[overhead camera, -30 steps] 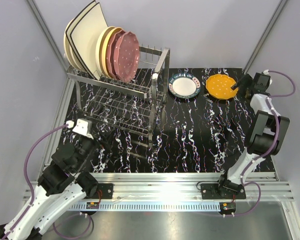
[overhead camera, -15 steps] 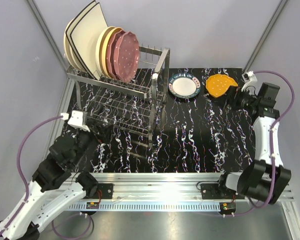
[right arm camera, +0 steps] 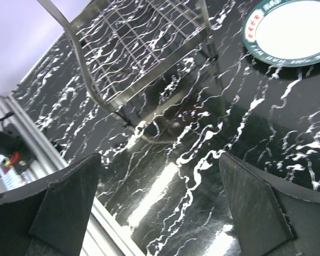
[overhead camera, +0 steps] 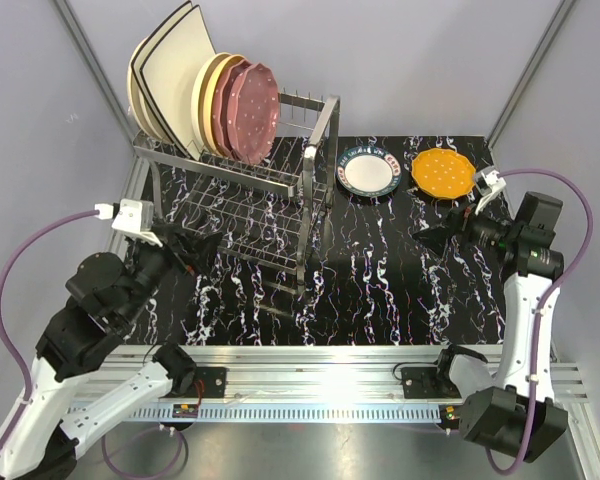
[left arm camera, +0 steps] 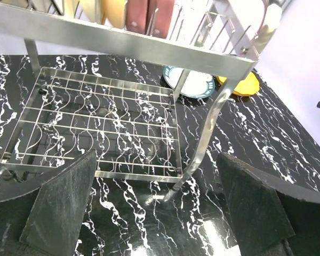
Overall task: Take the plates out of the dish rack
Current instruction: Place the plate on the table, then grab a plate with the left arm
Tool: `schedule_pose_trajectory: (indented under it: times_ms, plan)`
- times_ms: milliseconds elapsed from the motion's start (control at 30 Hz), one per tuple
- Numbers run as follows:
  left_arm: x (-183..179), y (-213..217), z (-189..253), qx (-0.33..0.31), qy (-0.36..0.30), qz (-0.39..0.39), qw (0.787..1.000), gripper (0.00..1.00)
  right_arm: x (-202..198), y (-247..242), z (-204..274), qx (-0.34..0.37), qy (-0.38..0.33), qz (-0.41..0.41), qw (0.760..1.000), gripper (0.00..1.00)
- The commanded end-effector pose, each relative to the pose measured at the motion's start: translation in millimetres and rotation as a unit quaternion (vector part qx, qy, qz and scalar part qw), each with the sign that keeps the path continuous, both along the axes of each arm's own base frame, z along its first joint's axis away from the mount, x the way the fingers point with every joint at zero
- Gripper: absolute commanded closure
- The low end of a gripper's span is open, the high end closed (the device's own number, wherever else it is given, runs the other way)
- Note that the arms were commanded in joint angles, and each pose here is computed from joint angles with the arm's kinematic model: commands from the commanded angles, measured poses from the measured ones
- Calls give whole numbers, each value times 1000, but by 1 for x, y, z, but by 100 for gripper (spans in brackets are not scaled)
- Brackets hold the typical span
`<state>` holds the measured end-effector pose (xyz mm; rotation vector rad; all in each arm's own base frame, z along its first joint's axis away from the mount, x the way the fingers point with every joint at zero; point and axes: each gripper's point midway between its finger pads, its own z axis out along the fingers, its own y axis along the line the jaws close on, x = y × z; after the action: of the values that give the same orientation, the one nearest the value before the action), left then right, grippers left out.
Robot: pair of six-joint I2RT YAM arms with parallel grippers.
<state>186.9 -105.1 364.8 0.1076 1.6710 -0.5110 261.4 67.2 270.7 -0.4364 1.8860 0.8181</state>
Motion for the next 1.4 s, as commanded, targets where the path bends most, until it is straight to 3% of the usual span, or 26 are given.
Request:
schedule_pose_trajectory:
  times_ms: [0, 533, 800, 1033, 1367]
  plan:
    - [1, -10, 25, -8, -14, -21, 1000, 1, 5, -8, -1, -30, -20, -18, 999, 0]
    - [31, -21, 73, -1, -13, 8, 1000, 2, 3, -14, -13, -61, -21, -32, 997, 0]
    - [49, -16, 120, -1, -41, 48, 998, 6, 3, -15, -16, -61, -17, -33, 997, 0]
    - [68, -20, 162, 2, -70, 74, 995, 14, 1, -15, -14, -70, -28, -36, 997, 0]
    - [120, -63, 160, 34, -45, 69, 996, 29, -2, -15, -11, -76, -38, -36, 996, 0]
